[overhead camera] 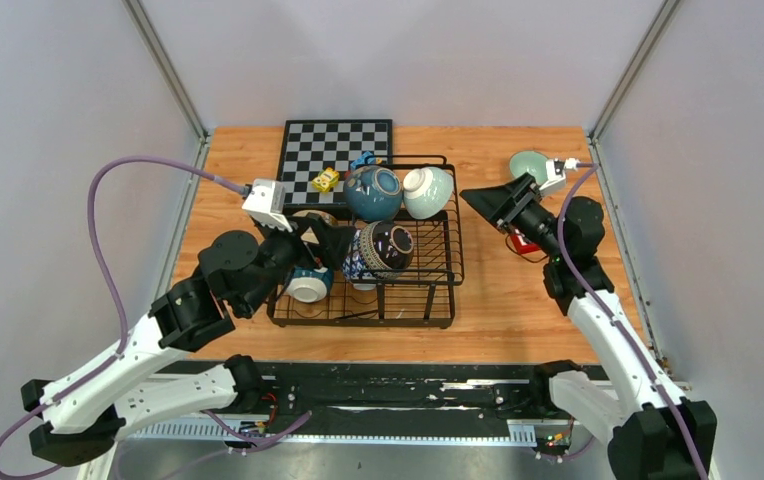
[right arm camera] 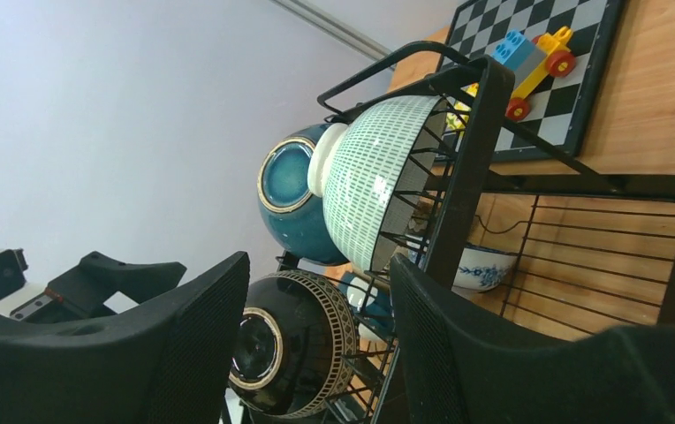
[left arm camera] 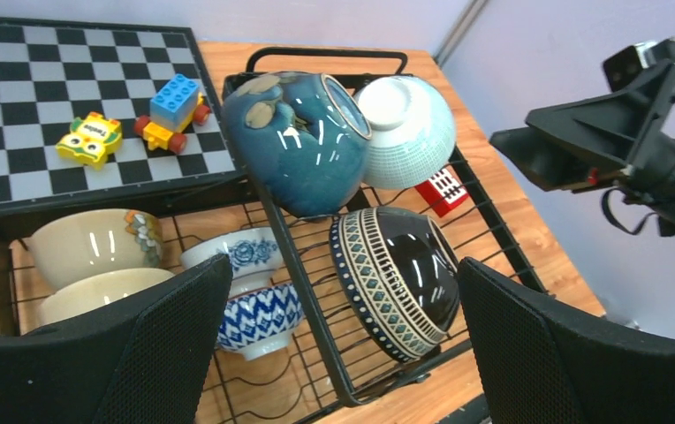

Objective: Unload the bowls from the dish rack
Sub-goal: Pick up the bowl from the dish rack.

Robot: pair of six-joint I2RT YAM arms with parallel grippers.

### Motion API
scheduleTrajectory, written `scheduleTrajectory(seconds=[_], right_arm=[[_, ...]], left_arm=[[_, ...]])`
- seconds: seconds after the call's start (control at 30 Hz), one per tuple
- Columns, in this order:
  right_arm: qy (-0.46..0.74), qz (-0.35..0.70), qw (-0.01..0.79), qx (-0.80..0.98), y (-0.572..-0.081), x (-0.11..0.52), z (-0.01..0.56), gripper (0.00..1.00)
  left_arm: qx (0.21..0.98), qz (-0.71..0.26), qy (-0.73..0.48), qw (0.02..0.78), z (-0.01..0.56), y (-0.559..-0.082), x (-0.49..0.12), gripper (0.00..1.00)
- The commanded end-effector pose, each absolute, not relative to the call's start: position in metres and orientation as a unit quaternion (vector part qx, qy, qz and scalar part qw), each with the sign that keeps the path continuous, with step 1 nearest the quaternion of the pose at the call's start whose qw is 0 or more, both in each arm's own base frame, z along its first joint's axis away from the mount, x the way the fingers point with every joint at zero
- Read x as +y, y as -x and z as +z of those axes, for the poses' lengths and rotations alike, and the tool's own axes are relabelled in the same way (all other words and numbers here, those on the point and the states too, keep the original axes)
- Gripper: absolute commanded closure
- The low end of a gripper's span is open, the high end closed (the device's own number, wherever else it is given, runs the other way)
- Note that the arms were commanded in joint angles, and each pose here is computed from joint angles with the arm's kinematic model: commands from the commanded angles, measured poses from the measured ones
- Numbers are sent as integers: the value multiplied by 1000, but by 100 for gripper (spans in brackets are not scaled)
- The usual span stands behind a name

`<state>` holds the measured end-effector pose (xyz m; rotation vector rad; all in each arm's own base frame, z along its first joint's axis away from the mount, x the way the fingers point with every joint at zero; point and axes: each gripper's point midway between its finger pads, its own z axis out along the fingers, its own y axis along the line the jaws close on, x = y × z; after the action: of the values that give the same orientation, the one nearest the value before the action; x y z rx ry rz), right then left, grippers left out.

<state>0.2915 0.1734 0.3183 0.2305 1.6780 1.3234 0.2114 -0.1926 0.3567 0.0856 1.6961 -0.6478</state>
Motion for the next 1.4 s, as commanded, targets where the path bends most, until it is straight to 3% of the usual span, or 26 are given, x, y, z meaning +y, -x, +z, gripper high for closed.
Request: scheduleTrajectory(seconds=[0.0, 0.47, 1.37], right_arm=[[-74, 597, 472, 645, -285, 183, 341, 38], [-86, 591, 449, 665, -319, 190, 323, 40], [-59, 654, 379, 652, -320, 217, 320, 49]], left_arm=[[729, -319, -29, 605, 364, -204, -197, 0], [744, -311, -29, 591, 340, -204, -199, 0], [748, -329, -28, 575, 324, -206, -214, 0]])
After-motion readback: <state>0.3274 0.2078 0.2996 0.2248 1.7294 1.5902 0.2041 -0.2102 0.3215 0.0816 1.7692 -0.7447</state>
